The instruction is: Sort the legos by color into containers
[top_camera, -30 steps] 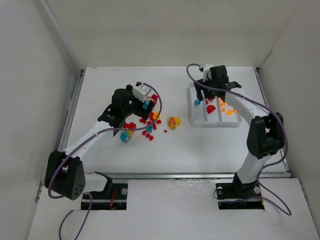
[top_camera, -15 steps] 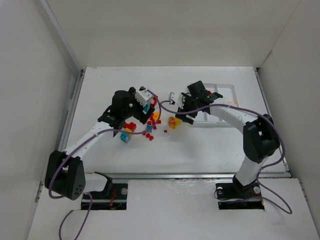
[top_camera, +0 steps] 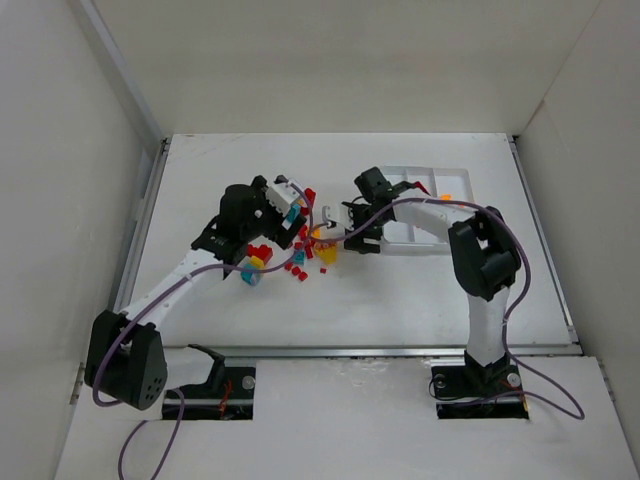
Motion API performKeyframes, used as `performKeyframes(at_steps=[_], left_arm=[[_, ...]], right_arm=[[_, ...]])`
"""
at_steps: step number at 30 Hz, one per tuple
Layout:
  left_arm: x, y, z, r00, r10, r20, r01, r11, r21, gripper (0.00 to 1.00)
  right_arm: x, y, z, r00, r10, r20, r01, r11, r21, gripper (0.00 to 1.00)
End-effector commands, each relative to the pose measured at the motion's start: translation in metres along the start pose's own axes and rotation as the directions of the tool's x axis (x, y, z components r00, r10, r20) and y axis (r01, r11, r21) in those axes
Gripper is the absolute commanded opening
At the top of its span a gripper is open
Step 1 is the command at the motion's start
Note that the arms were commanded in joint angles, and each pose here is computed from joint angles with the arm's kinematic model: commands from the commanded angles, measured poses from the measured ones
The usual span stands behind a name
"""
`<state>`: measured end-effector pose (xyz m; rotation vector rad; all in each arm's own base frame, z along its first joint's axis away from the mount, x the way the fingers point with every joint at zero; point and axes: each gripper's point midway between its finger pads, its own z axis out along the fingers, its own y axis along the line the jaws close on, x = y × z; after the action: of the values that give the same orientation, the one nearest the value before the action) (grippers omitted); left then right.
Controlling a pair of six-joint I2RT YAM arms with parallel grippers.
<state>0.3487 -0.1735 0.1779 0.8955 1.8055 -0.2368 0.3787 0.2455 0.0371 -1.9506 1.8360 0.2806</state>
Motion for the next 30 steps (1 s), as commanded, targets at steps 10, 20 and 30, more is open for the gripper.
performKeyframes(at_steps=[10, 20, 30], left_arm=[[-0.004, 0.004, -0.01, 0.999, 0.006, 0.032, -0.004, 0.999, -0.042, 1.0], [0.011, 0.032, -0.021, 0.993, -0.115, 0.03, 0.119, 0.96, -0.255, 1.0], [0.039, 0.061, -0.05, 0.947, -0.296, 0.128, 0.318, 0.795, -0.516, 1.0]], right_arm=[[-0.062, 0.007, -0.019, 0.989, 0.005, 0.15, -0.003, 1.0, -0.017, 0.85], [-0.105, -0.025, -0.092, 0.653, 0.543, 0.528, -0.714, 0.673, 0.192, 0.93], [-0.1, 0.023, -0.027, 0.492, 0.798, 0.349, -0.869, 0.475, 0.14, 0.92]])
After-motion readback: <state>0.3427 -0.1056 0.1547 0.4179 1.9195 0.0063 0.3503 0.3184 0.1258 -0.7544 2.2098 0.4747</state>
